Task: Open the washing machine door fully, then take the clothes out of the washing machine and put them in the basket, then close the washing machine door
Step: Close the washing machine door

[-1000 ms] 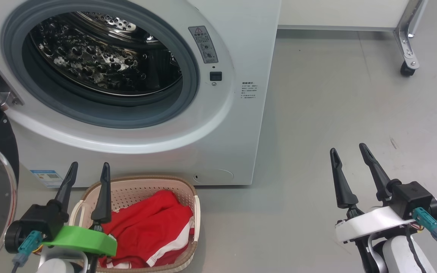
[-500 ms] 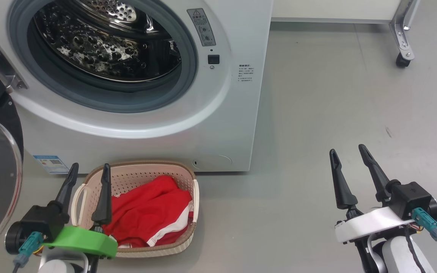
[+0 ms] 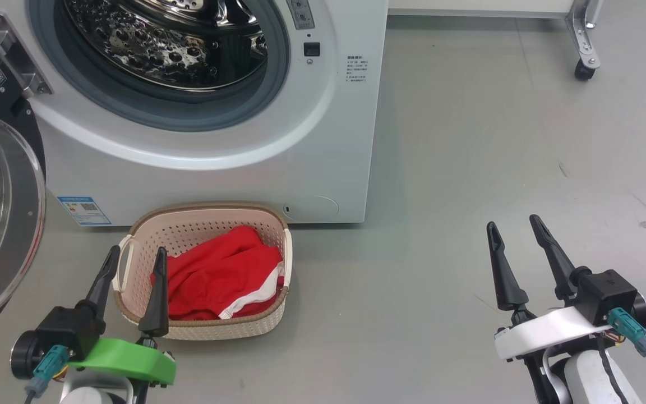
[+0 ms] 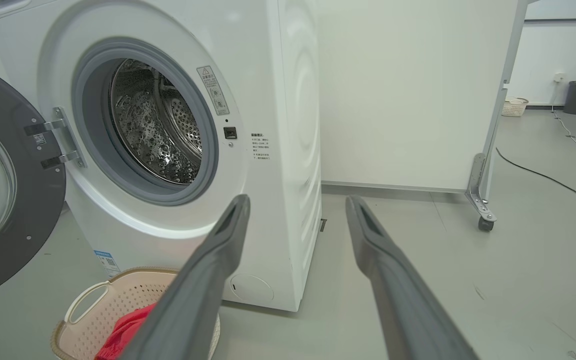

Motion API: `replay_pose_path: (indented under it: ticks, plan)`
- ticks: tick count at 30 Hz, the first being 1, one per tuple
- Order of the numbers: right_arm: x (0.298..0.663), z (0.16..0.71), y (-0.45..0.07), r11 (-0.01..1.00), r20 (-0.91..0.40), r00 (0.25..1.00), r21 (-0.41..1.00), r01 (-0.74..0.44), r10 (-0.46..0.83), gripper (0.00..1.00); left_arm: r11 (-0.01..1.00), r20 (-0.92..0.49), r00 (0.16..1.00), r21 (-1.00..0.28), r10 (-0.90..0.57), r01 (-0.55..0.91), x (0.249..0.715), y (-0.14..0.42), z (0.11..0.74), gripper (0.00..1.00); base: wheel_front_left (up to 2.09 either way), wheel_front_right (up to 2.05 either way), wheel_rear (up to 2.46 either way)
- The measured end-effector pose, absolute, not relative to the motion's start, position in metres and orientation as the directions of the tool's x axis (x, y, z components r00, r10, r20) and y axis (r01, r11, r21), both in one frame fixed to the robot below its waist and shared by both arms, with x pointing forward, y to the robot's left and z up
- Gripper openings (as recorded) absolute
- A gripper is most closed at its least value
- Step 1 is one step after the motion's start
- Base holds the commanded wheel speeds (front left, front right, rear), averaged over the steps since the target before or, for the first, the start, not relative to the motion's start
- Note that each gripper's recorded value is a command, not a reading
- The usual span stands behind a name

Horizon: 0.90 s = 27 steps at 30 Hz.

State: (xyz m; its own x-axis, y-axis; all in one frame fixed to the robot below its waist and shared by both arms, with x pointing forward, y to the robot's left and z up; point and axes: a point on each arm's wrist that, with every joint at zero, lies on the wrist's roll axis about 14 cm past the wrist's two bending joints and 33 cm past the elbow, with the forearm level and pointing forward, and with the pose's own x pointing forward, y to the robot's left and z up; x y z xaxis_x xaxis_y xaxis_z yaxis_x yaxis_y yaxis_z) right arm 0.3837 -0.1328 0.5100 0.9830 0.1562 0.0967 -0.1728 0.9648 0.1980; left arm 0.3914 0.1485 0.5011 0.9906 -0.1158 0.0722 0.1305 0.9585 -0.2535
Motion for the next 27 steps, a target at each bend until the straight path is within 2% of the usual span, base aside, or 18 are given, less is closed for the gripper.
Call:
replay_pose_path:
  ticks: [14,27]
  plan:
    - [0.3836,0.5097,-0.1313,0.964,0.096,0.983,0.201,-0.175,0.158,1.0,0.946,0.084,0.989,-0.291,-0.124,0.143,0.3904,0.1434,0.5045,1.0,-0.84,0.84,0.0]
    - [0.3839,0.5093,-0.1299,0.963,0.095,0.982,0.202,-0.179,0.163,1.0,0.948,0.101,0.989,-0.29,-0.11,0.135,0.3908,0.1479,0.5099,1.0,-0.28,0.28,0.0]
